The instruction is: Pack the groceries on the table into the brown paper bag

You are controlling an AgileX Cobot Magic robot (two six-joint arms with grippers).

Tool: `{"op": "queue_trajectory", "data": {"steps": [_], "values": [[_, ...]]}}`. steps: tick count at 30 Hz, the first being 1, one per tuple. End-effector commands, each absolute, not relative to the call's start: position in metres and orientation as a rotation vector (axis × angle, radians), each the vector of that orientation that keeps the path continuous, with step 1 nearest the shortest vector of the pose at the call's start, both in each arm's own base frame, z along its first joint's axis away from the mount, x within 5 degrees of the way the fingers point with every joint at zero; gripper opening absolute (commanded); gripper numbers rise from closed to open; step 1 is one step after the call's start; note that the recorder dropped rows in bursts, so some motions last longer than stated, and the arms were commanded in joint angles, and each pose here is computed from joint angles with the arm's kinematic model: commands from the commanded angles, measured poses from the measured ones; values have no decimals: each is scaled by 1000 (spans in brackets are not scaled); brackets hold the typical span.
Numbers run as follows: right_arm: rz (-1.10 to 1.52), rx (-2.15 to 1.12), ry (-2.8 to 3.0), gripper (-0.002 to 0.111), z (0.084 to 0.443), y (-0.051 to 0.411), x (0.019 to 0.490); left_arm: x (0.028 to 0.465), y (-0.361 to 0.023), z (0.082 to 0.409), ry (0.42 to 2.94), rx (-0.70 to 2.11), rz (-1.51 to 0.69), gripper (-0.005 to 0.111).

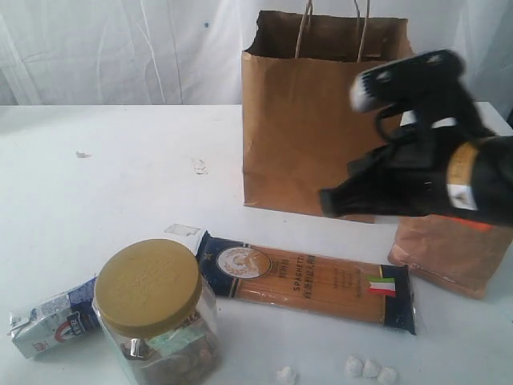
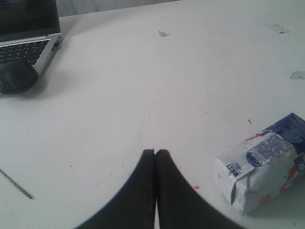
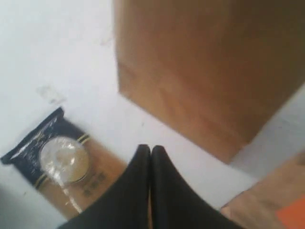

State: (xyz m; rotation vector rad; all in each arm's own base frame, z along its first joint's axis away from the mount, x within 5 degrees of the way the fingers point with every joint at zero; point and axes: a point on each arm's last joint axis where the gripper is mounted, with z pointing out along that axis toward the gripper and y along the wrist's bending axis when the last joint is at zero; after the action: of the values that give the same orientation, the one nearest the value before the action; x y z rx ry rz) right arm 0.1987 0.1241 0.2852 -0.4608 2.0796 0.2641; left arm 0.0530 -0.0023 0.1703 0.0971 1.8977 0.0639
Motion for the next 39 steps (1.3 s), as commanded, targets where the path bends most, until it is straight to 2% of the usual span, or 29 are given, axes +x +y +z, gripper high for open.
{"op": "queue_trajectory", "data": {"steps": [1,3,9,14,17,19,22,29,32,39], "values": [[108,-259,1924,0,308,63,163,53,-3,169,1895,93,49,0],[-13,-160,1875,0,317,35,140,53,-3,169,1895,93,49,0],[-50,167,1654,0,341,-31,55,53,-3,169,1895,93,49,0],[-89,-85,1492,0,337,-41,13,53,-3,169,1895,93,49,0],[66,-300,1499,0,325,-20,11,53,-3,169,1895,93,49,0],[306,-364,1592,0,311,-2,9,53,-3,169,1895,93,49,0],[715,-330,1753,0,296,19,0,53,-3,169,1895,93,49,0],[1339,-222,1981,0,291,42,-27,53,-3,169,1895,94,50,0],[1414,-229,1992,0,292,44,-31,53,-3,169,1895,94,50,0],[1354,-156,2014,0,289,48,-28,53,-3,169,1895,94,50,0]]}}
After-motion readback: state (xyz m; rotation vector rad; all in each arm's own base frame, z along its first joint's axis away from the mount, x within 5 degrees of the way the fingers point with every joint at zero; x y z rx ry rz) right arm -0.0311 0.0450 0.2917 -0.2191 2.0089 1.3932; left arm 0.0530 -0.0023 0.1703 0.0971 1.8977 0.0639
